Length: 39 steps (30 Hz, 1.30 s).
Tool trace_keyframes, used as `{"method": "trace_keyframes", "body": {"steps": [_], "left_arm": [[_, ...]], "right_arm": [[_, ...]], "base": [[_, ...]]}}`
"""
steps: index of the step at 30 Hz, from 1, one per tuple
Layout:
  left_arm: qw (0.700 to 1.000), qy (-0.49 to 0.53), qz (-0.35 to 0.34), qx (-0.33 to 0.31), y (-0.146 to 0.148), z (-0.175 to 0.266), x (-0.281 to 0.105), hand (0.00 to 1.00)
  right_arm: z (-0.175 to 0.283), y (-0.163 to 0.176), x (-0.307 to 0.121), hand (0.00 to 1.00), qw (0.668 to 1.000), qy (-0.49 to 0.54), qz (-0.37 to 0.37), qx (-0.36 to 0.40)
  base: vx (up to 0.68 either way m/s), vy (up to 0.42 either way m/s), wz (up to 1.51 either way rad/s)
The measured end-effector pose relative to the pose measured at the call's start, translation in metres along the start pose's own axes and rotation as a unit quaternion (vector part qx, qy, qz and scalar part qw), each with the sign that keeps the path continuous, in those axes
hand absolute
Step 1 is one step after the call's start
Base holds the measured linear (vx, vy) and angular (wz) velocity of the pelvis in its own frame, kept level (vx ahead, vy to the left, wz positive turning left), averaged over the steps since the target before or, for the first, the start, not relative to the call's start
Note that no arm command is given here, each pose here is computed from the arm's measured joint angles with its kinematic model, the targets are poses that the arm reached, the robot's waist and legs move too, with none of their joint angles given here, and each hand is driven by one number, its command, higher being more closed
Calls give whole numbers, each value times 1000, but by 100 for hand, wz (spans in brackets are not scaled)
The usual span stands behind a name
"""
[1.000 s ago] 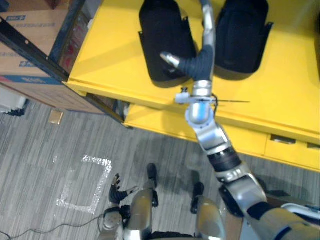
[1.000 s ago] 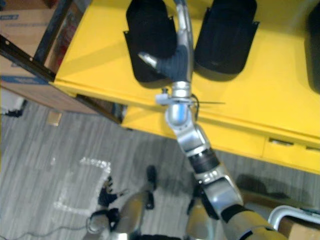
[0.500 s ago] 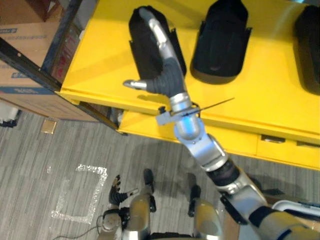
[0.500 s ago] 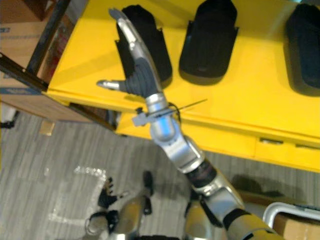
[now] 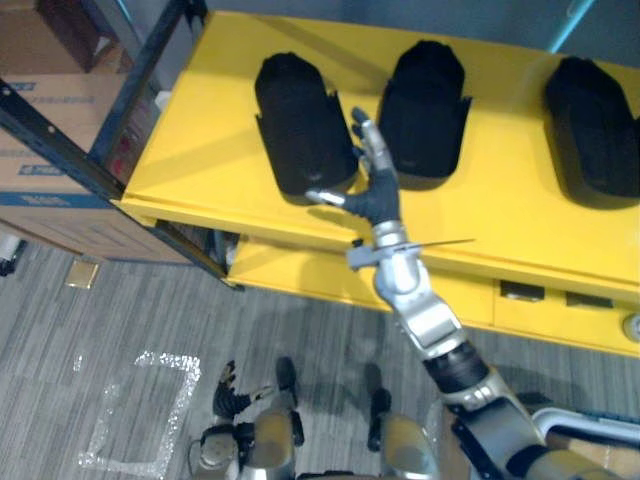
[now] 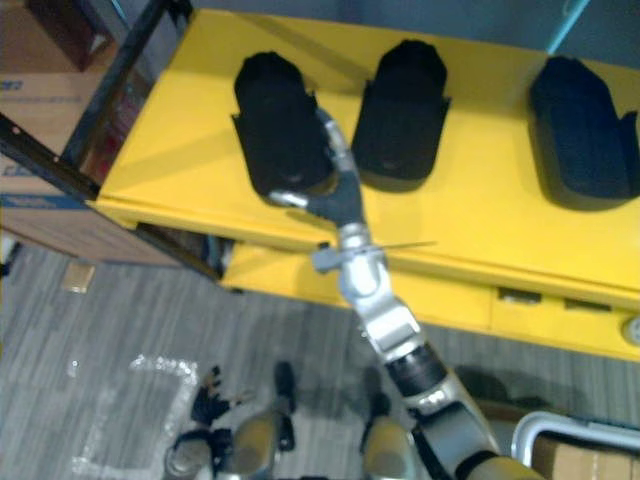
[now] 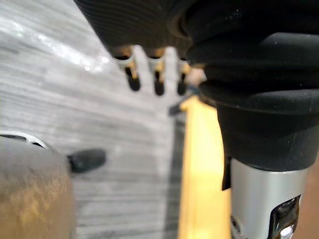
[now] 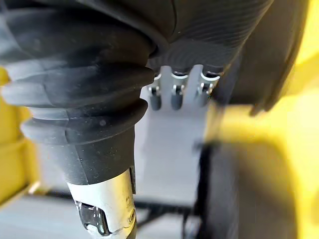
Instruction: Walk over and take plastic housings, then place them on the shelf
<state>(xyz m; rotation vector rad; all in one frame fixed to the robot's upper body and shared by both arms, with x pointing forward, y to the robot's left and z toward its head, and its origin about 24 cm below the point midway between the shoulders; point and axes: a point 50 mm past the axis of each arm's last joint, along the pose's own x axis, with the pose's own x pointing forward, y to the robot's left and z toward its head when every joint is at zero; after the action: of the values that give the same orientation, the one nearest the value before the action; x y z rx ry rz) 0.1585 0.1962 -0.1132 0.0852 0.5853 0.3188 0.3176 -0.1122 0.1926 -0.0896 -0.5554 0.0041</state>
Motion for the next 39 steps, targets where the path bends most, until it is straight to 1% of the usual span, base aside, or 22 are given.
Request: {"method": "trace_keyframes", "body": {"steps": [4,7,8,11,13,16,20,25,27,31,39], "left_arm": [[1000,11,8,-9,2,0,1,0],[999,19,9,-27,1,-1,1,0],[999,19,3,-31,0,-1,1,0],[999,17,-5,-36,-3,0,1,0],[999,20,-12,-37,-4,0,1,0],[999,26,-15,-34,-5,-1,1,0],[999,31,-13,-31,-3,-3,1,0],[999,33,-13,-28,-3,-4,1,0],[999,34,-12,-28,-3,-5,0,0],[999,33,-12,-29,-3,-5,0,0],[999,33,-14,-33,-7,-7,-1,0]], "right_arm": [[5,-34,0,0,1000,-11,-23,-8],[9,-42,-3,0,999,-28,-23,-13],[11,-43,-3,0,999,-37,-22,-31],[23,-36,-3,0,996,-73,-9,-60],[36,-25,-2,0,990,-111,8,-84],[39,-20,-1,0,987,-124,12,-98],[45,-13,-3,0,984,-148,32,-91],[66,5,-12,0,976,-192,97,-39],[64,12,-14,0,976,-180,117,-30],[53,23,-11,0,980,-143,134,-22],[20,26,0,0,990,-66,120,-35]], "base": [[22,17,-23],[7,3,-3],[26,-11,6],[34,-6,12],[29,9,8],[10,15,14],[-3,3,2],[0,0,0],[0,0,0],[0,0,0],[9,3,4]]}}
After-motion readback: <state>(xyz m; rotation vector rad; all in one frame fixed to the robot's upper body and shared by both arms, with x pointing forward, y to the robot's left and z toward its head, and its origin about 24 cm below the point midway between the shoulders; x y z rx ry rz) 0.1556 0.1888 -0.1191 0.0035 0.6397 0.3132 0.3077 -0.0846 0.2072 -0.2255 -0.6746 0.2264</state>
